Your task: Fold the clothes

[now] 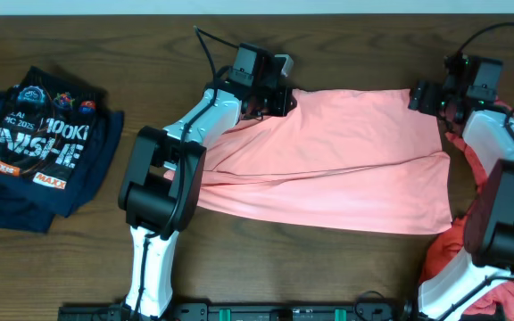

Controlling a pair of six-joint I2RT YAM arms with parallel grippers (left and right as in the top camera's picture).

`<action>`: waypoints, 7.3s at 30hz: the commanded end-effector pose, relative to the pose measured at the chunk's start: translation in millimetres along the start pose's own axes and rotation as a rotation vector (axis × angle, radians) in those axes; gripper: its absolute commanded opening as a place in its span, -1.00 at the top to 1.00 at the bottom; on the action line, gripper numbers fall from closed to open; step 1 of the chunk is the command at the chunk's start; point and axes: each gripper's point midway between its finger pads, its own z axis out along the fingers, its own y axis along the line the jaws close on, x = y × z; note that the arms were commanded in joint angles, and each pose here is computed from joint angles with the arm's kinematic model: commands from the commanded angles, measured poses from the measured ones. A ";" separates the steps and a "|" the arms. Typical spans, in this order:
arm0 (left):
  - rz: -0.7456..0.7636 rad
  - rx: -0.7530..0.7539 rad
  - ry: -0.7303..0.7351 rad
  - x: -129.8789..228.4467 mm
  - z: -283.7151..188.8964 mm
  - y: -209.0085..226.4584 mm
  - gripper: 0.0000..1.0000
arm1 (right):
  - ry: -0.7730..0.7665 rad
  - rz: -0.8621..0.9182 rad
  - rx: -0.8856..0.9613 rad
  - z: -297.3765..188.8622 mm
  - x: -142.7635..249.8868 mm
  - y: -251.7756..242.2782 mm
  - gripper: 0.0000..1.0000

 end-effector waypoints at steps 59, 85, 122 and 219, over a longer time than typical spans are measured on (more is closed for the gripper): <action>-0.229 -0.245 0.650 176.8 -102.4 -46.3 0.87 | 0.604 0.125 0.490 -180.9 142.5 -72.6 0.95; -0.432 -0.656 0.435 138.6 -214.1 81.0 -0.36 | 0.672 0.133 0.466 -185.3 159.6 -67.3 0.07; -0.618 -0.533 0.523 199.5 -162.7 164.5 -0.47 | 0.663 0.139 0.448 -182.5 158.3 -64.7 -0.04; -0.053 -0.110 0.044 80.6 -111.9 -115.5 0.35 | 0.681 0.144 0.325 -176.5 161.3 -46.0 -0.15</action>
